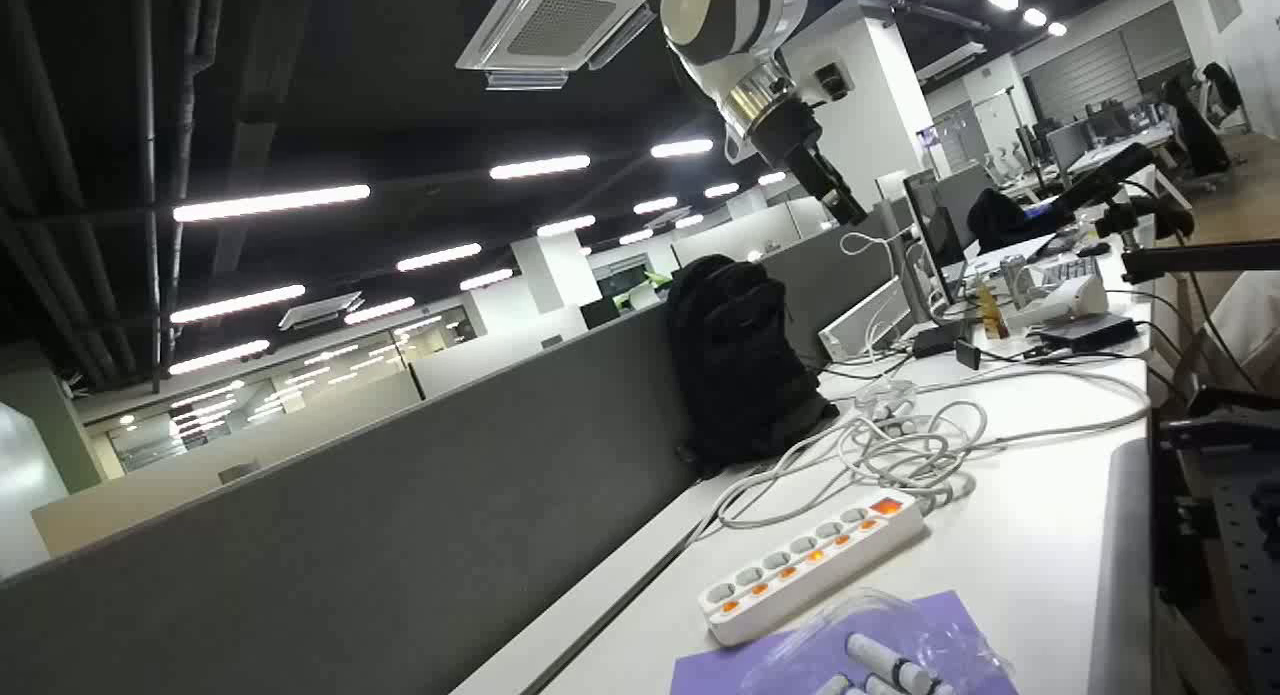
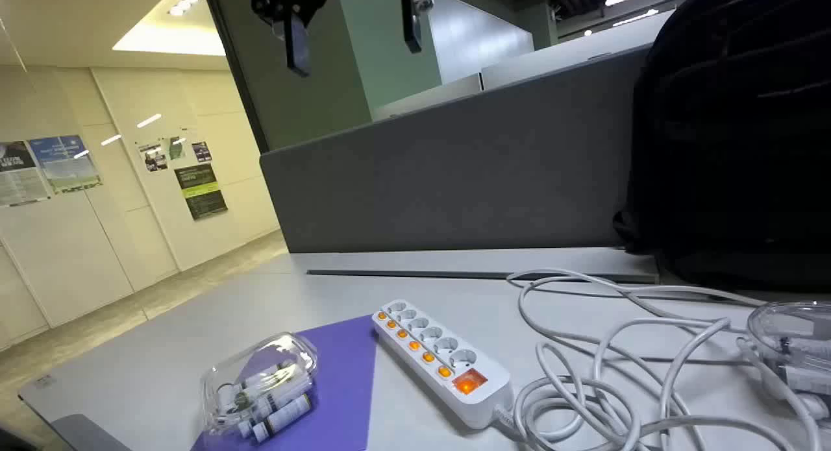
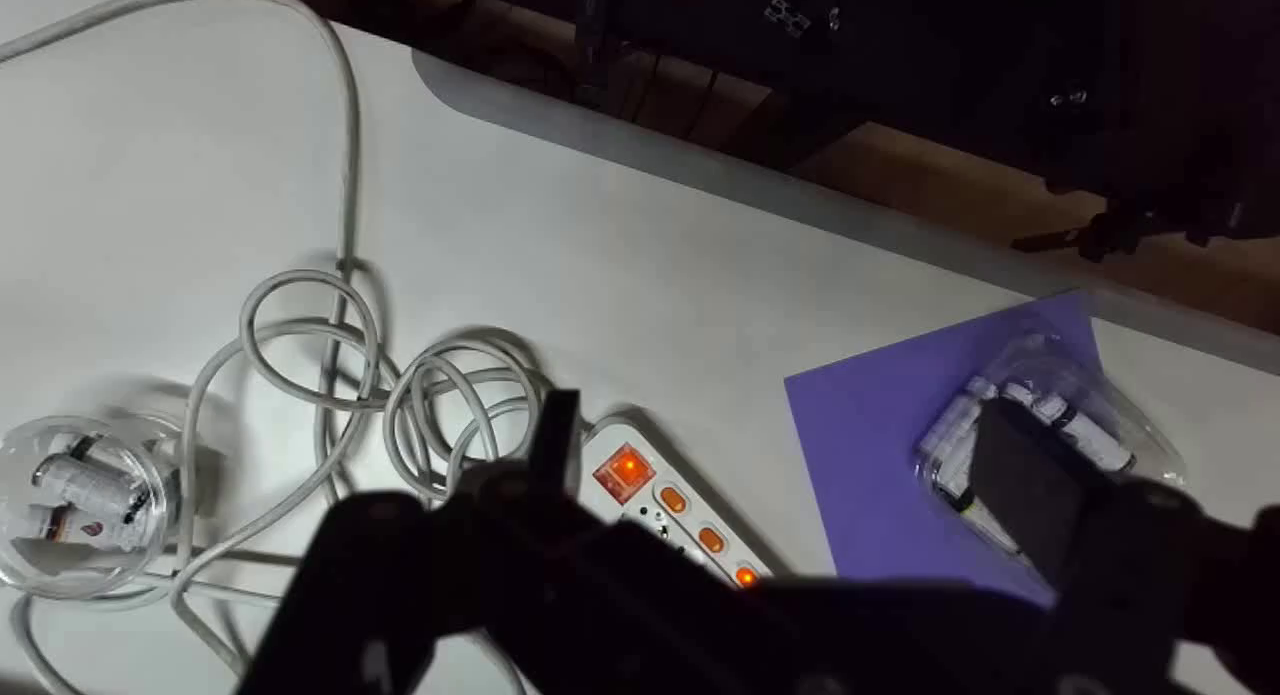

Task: Turn off the middle switch on the adapter

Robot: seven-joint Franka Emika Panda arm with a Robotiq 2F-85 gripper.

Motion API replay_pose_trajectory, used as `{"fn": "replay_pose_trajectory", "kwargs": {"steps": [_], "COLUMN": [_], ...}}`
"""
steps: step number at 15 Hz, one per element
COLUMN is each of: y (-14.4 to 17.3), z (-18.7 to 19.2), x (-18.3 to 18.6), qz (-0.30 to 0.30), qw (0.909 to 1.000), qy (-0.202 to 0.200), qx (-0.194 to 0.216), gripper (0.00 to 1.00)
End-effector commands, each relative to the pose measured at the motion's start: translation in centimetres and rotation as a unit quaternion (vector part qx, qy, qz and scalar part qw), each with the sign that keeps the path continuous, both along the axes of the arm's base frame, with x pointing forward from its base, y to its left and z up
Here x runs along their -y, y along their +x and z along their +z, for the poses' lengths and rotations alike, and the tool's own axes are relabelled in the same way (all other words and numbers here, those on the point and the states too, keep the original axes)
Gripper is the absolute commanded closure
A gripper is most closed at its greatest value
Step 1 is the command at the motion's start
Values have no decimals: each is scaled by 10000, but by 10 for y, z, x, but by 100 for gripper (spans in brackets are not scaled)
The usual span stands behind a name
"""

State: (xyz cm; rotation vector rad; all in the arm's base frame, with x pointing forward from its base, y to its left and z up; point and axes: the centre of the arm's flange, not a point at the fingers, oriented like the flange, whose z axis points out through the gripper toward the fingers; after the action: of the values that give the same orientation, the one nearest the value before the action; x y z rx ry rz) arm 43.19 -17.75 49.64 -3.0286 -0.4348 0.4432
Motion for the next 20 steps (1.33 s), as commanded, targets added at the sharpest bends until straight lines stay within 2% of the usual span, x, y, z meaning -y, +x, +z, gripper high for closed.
{"fn": "replay_pose_trajectory", "kwargs": {"steps": [1,14,16,20], "y": [0,0,6,28], "z": [0,0,-5,-36], "x": [0,0,-6,-29], "qz": [0,1,-7,370], "qw": [10000,10000,9998,9960], "qy": [-2,-3,-85,-319], "qx": [5,10,157,746], "gripper": [0,0,0,0]}}
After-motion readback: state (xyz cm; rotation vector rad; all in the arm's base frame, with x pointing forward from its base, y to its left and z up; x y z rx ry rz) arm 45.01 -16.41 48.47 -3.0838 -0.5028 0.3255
